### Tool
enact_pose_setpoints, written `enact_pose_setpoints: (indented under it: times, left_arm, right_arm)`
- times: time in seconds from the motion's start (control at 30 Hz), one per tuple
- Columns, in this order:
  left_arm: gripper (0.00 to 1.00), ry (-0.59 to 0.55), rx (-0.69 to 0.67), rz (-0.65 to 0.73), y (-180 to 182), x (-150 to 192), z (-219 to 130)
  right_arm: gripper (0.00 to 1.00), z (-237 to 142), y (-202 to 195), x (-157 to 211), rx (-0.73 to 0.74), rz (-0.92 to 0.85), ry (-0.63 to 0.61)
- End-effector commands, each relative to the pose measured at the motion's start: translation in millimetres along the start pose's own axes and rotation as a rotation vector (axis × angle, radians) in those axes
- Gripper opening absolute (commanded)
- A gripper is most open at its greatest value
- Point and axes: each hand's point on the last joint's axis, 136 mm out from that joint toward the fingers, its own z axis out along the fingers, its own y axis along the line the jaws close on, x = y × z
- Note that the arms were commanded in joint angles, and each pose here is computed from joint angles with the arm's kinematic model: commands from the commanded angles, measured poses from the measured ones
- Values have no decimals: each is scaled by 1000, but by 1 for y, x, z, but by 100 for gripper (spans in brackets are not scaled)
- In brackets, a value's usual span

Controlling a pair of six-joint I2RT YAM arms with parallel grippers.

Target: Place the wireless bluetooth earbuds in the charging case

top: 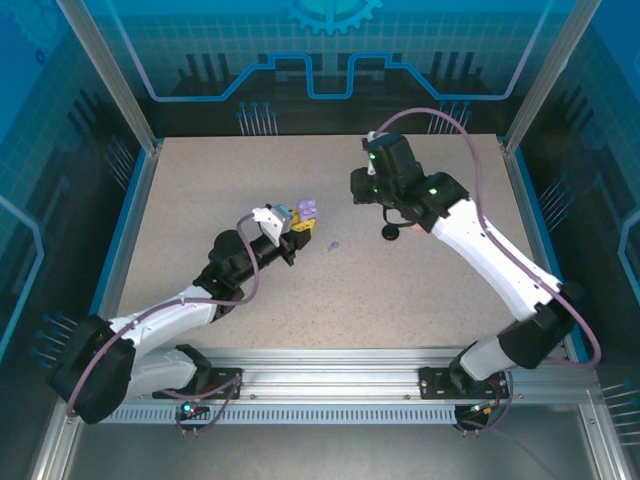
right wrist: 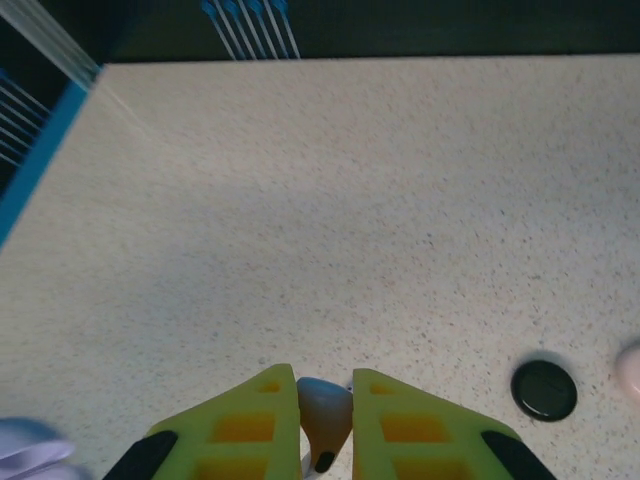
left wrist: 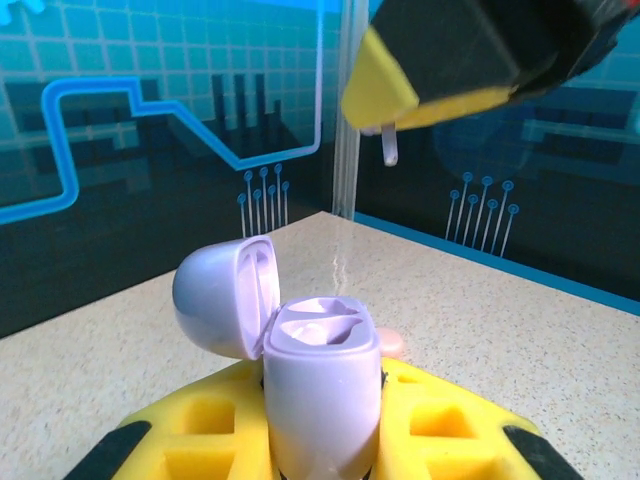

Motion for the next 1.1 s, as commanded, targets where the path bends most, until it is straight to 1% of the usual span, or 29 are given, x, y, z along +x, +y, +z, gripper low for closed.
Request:
enact_pose_setpoints:
  times: [0.0, 0.07, 0.17, 0.3, 0.43, 0.67, 0.87, 1.07]
  left_arm:
    - [0, -115, 66, 99, -16, -31, 7]
    - [0, -134, 77, 110, -20, -35, 11]
    - [0, -162, 100, 118, -25, -42, 15]
    - [0, -195, 133, 119, -33, -53, 15]
    - [0, -223, 162, 113, -38, -60, 13]
    - [0, -227, 216, 104, -48, -62, 7]
    - [0, -222, 225, 102, -50, -60, 4]
    - [0, -216, 234, 99, -52, -60, 3]
  right_arm:
    - [15, -23, 22, -15, -139, -71, -119]
    - [16, -37, 33, -16, -210, -106, -173]
    - [16, -52, 45, -10, -283, -142, -208]
    - [16, -67, 58, -2, -335, -203, -238]
    - [16, -77, 66, 6, -370, -222, -251]
    - [17, -84, 77, 19, -395, -248, -238]
    - [17, -76, 88, 29, -407, -271, -209]
    - [16, -72, 99, 31, -401, -310, -202]
